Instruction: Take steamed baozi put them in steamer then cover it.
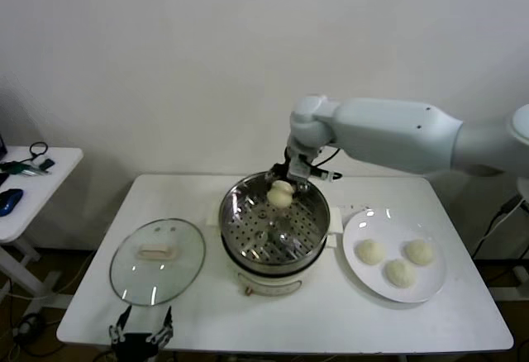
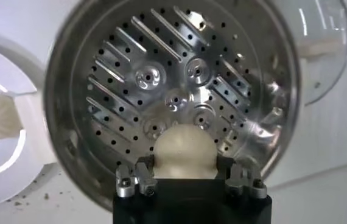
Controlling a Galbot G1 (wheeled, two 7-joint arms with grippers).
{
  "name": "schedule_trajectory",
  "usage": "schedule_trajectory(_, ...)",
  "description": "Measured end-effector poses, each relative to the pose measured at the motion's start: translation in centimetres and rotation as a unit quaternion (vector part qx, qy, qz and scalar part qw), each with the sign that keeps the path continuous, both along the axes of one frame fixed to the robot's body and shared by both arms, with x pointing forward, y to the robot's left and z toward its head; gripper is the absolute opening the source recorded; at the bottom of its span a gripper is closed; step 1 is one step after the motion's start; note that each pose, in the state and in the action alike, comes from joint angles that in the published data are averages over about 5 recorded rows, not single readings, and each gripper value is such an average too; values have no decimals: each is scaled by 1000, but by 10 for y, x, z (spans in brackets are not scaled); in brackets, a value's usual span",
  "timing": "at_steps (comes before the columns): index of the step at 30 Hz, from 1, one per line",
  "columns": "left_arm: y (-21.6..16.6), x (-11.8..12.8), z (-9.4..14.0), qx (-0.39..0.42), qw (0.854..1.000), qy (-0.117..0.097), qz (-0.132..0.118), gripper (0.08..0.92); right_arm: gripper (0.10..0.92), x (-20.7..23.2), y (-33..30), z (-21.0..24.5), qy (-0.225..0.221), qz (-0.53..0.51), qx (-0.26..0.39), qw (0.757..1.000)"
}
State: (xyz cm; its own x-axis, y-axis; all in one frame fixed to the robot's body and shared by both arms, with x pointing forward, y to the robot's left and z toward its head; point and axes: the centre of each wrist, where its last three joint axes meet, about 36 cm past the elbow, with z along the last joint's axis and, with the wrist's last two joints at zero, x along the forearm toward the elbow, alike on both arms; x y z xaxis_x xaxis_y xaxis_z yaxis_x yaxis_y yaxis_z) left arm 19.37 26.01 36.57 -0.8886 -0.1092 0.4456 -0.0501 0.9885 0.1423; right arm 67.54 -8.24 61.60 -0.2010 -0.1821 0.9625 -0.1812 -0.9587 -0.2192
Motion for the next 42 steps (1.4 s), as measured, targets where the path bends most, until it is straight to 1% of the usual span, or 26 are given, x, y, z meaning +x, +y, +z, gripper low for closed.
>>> schedule_trajectory(6,0,0,-3,0,1000,2,2,823,673,12,4,-24,-1,3,0,1000)
schedule_trajectory(11,0,0,-5,0,1000,3,2,823,688,19,8,-34,-2,1,3,1000)
schedule_trajectory(16,1,0,-4,1,1000,2,2,823,792,21,9,-35,9,-5,9,1000)
schedule_trajectory(19,1,0,-2,1,1000,2,2,823,818,22,7,-24,18,-11,14,1000)
schedule_trajectory(24,-1,0,-1,0,1000,1,0,823,822,25,-5,14,26,-32,24,999)
schedule_trajectory(29,-4,1,2,-1,1000,-1,-4,823,823,26,-40,59,39,-106,35,993)
schedule_trajectory(32,-5,2,3,-3,1000,-2,-5,823,823,24,-77,79,49,-183,44,981)
schedule_trajectory(35,-5,2,3,-3,1000,-3,-6,823,823,18,-120,87,58,-272,50,959)
schedule_trajectory(38,-5,4,3,-4,1000,-4,-6,823,823,6,-164,81,67,-357,53,930)
schedule_trajectory(42,-5,6,1,-4,1000,-5,-6,823,823,-17,-209,58,82,-445,55,890)
